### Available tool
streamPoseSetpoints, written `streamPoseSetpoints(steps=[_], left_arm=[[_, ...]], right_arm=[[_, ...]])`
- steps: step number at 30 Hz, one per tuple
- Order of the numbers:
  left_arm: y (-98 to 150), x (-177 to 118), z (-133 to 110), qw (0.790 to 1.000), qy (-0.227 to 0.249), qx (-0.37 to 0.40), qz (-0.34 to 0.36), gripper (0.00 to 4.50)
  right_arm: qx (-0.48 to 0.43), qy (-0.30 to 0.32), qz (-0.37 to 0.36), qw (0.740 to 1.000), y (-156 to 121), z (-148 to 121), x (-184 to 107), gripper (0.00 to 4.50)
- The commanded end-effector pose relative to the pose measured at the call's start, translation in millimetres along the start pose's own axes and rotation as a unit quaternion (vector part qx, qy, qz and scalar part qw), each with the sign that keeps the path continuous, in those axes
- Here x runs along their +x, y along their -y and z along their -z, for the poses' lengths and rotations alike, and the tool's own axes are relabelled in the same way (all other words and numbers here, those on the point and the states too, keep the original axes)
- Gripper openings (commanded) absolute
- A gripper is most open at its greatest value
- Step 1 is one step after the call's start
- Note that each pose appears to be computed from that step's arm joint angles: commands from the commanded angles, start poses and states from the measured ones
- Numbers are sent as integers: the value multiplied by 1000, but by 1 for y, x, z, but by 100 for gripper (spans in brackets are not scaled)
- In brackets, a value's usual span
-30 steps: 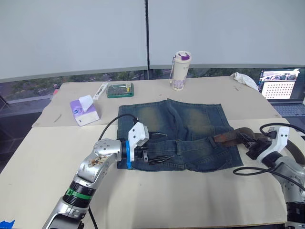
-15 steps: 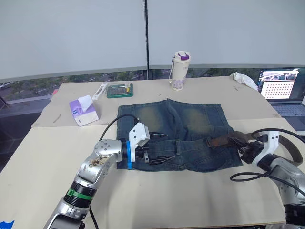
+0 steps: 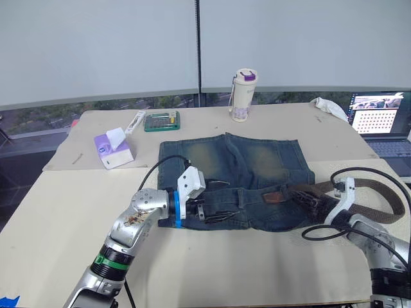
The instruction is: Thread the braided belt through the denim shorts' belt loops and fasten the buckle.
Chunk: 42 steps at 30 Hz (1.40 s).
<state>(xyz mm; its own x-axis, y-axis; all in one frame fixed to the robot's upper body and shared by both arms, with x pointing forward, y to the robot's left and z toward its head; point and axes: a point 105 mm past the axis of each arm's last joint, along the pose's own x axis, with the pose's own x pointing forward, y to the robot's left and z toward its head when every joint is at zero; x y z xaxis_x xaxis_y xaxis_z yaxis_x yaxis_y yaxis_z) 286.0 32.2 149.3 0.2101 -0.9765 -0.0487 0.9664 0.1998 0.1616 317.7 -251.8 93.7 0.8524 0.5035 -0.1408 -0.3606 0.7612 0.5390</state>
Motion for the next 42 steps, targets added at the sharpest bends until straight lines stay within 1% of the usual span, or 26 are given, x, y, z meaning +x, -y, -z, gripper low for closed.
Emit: streamPoseSetpoints(steps=[1,3,4,6,8,10,14,17,18,21,22,25,30,34,37,41,42], left_arm=[[-3,5,-6,1000,18,-3,-10,445],[-7,10,-5,999,29,-28,-27,445],[-10,13,-4,997,39,-56,-41,445],[-9,20,1,994,41,-97,-42,445],[-9,29,-4,984,70,-161,-37,445],[-13,37,-5,975,83,-203,-46,445],[-9,50,-2,962,76,-263,-22,445],[-15,59,3,936,80,-342,-28,445],[-18,62,6,926,77,-368,-34,445],[-24,68,18,909,54,-411,-49,445],[-25,72,21,899,51,-433,-52,445],[-17,84,16,895,49,-444,-18,445],[-16,90,11,893,64,-446,-13,445],[-18,89,1,884,92,-459,-6,445],[-20,88,-3,881,102,-461,-3,363],[-20,86,-1,883,98,-458,-4,226],[-20,86,1,885,95,-457,-6,210]], right_arm=[[39,40,-59,997,-19,-19,-3,0],[64,51,-73,994,-21,-21,-6,0],[78,58,-82,992,-23,-22,-8,0],[102,70,-99,987,-26,-25,-11,0],[116,74,-107,985,-29,-26,-10,0],[117,75,-110,984,-32,-26,-9,0],[119,87,-115,982,-34,-28,-7,0],[112,87,-117,983,-36,-27,-5,0],[113,91,-119,982,-36,-28,-5,0],[110,99,-125,981,-38,-31,-6,0],[108,100,-135,980,-41,-32,-7,0],[102,97,-173,975,-55,-31,-11,0],[83,78,-177,977,-63,-22,-7,0],[83,70,-184,977,-69,-14,-3,0],[82,68,-183,977,-69,-12,-2,0],[81,76,-174,978,-65,-15,-1,0],[81,78,-171,979,-64,-15,-1,0]])
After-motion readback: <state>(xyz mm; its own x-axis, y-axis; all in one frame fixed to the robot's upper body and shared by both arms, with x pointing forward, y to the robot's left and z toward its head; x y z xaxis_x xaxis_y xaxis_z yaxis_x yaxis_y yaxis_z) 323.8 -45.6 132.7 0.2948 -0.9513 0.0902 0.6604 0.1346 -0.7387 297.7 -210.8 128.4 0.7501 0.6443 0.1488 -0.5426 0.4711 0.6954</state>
